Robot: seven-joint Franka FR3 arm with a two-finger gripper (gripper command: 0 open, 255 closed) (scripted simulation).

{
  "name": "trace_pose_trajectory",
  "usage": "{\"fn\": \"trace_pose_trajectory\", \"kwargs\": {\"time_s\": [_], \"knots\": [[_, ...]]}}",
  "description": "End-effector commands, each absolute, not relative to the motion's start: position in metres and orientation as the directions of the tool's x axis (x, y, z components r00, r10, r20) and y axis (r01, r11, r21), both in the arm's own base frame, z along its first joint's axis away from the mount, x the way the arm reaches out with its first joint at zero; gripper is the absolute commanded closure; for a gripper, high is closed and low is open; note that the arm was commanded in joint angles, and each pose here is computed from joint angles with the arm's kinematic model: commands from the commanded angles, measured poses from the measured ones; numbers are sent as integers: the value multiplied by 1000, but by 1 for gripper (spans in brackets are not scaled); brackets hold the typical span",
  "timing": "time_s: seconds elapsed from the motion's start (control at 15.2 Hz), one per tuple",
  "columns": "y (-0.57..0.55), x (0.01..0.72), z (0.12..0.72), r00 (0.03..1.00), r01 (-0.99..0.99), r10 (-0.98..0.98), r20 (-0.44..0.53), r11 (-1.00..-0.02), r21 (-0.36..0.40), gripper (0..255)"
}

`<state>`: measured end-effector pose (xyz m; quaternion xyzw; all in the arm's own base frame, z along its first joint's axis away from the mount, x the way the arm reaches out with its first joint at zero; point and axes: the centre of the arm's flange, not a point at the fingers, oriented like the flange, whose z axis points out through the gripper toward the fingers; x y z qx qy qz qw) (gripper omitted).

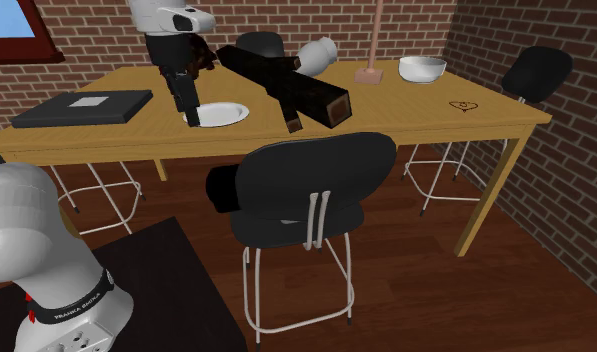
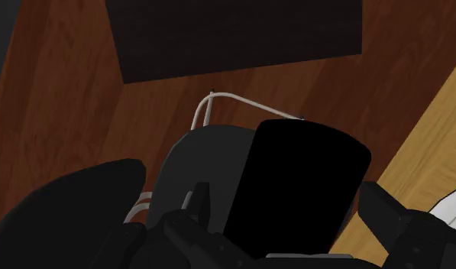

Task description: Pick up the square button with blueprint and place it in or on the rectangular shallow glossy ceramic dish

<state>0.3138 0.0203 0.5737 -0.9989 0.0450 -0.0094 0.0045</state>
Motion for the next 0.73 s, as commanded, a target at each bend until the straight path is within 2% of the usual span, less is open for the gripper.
{"fn": "trace_pose_trajectory", "kwargs": {"time_s": [0.0,0.66], "knots": [[20,314,574,996,-90,-90,18,-996,-10,0],[-43,377,477,999,-30,-30,14,-1000,-2,0]]}}
